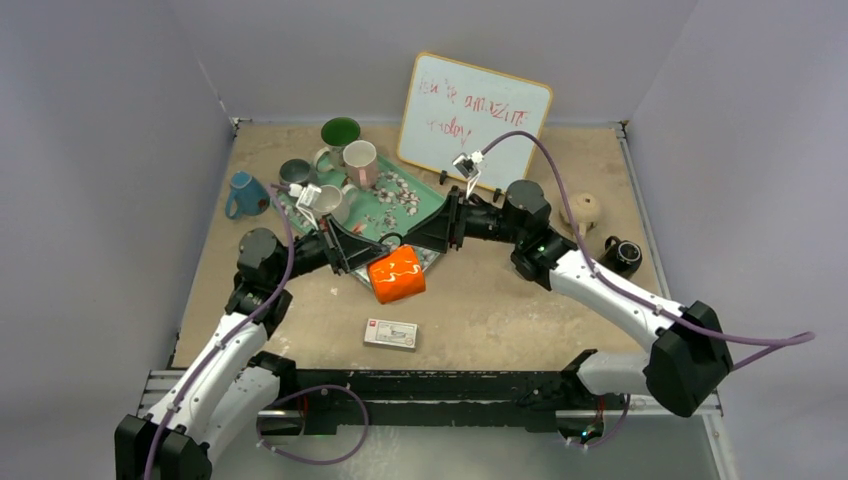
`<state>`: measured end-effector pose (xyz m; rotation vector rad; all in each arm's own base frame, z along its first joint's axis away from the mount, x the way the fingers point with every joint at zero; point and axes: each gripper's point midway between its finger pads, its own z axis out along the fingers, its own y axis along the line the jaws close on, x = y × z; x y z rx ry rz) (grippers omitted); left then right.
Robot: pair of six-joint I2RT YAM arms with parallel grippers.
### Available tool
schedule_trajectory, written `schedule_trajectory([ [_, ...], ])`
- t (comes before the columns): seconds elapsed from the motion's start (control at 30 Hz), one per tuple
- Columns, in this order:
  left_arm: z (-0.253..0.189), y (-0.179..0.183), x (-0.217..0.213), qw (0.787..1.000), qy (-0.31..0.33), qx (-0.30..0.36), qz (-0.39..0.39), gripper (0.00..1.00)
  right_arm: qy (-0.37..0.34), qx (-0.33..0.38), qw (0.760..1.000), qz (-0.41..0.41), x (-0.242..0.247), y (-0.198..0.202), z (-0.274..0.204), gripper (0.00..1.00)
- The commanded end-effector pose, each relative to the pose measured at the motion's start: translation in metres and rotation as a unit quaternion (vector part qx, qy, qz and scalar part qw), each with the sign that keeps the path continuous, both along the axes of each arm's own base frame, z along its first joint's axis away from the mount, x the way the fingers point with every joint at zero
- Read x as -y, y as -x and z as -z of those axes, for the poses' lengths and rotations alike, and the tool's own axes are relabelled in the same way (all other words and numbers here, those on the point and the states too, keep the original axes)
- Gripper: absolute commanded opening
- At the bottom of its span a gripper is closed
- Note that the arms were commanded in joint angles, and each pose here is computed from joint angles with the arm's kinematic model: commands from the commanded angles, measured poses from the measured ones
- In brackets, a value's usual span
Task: Turn the mug right side up
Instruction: Turn over the cup at the corner of the board.
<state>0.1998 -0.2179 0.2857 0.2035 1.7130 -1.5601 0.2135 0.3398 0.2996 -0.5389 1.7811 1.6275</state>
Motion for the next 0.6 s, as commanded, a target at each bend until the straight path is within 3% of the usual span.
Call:
schedule_trajectory([
  [0.0, -0.032, 0.008, 0.001, 0.997, 0.034, 0.063, 0.018, 0.00, -0.044, 0.049, 0.997, -0.040, -0.006, 0.005, -0.035, 0.46],
  [0.23, -0.035, 0.007, 0.001, 0.997, 0.041, 0.069, 0.015, 0.00, -0.042, 0.037, 0.997, -0.055, -0.011, 0.006, -0.022, 0.42],
  [0.57, -0.034, 0.007, 0.001, 0.996, 0.049, 0.072, 0.019, 0.00, -0.039, 0.023, 0.995, -0.092, -0.021, 0.013, -0.011, 0.28],
])
